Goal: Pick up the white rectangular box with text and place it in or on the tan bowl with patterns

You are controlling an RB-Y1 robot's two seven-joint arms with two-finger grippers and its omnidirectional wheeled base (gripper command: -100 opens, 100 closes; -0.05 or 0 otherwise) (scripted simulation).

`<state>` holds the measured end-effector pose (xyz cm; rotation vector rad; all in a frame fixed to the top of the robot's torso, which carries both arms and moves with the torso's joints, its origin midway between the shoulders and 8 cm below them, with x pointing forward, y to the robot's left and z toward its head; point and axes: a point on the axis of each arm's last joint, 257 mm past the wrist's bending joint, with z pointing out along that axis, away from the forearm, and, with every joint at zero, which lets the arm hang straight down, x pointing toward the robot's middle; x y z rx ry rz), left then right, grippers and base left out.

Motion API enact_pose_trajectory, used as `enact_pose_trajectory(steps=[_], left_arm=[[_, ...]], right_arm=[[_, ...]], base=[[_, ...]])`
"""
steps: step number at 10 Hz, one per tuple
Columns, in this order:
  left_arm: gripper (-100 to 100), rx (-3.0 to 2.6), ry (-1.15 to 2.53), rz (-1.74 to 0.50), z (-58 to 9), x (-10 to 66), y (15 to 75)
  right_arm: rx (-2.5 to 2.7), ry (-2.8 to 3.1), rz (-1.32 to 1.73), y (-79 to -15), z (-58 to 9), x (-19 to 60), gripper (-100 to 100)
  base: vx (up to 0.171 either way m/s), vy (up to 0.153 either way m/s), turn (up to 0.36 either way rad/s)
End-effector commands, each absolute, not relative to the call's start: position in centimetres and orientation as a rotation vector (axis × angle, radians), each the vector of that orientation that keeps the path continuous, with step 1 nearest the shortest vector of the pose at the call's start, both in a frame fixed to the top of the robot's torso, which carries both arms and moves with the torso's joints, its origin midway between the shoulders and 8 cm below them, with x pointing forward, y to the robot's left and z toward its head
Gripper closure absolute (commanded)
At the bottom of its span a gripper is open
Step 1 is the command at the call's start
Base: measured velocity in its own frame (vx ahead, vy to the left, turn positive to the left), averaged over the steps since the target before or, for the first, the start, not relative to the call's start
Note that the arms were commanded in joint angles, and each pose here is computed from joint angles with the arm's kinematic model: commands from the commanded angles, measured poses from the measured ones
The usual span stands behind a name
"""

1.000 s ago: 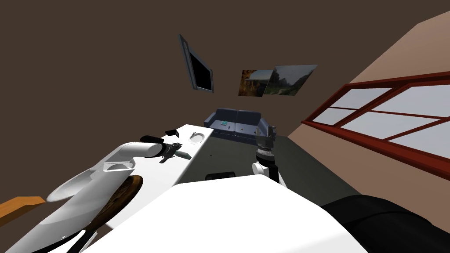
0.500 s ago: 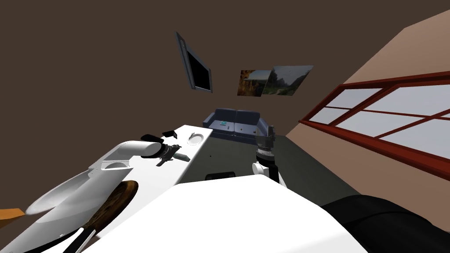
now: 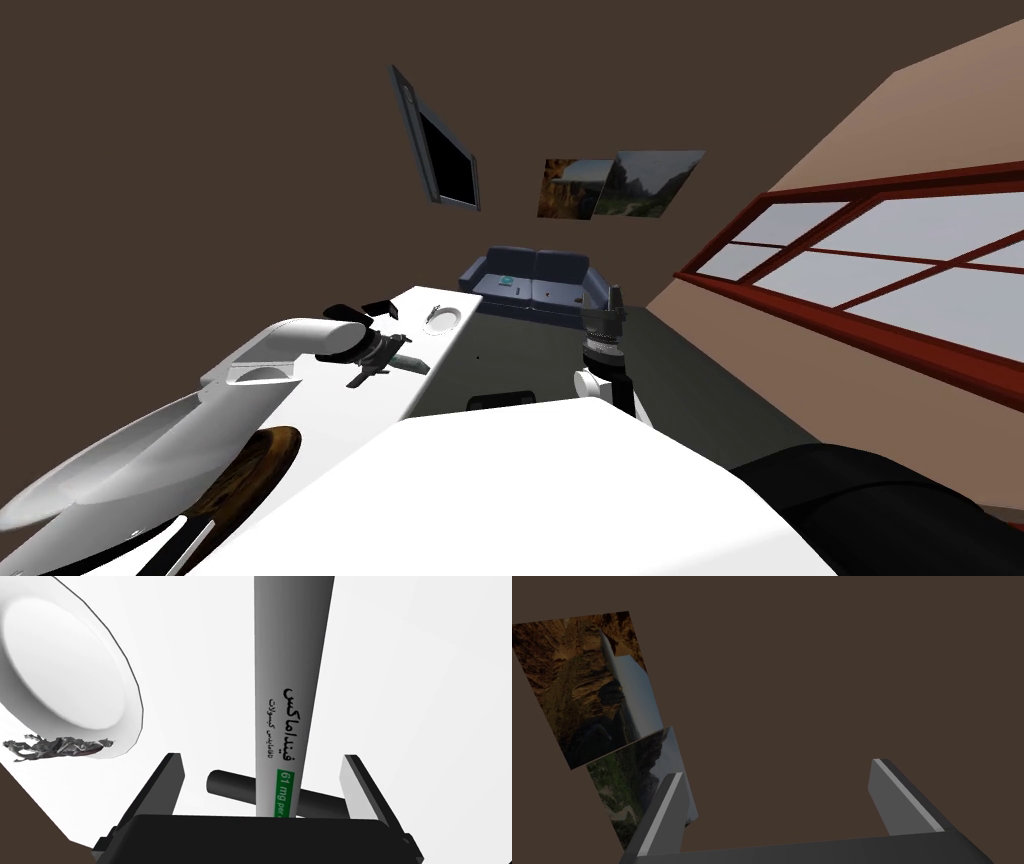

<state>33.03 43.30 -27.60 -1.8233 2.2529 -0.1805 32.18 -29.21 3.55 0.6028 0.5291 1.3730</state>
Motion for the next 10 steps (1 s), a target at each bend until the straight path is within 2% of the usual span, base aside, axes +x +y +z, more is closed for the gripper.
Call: enact_pose_trajectory(steps=[1,10], left_arm=[[-100,-1.852,2.285,-0.15,-27.6,31.9,43.1],[-100,-1.928,2.389,-0.015,-27.0,28.2,42.9]], right_arm=[[0.603,0.529,1.373,-29.2,3.5,32.2,0],[0.603,0.529,1.373,-29.2,3.5,32.2,0]], base=[[0.022,0.013,-0.038],[0.024,0.007,-0.032]])
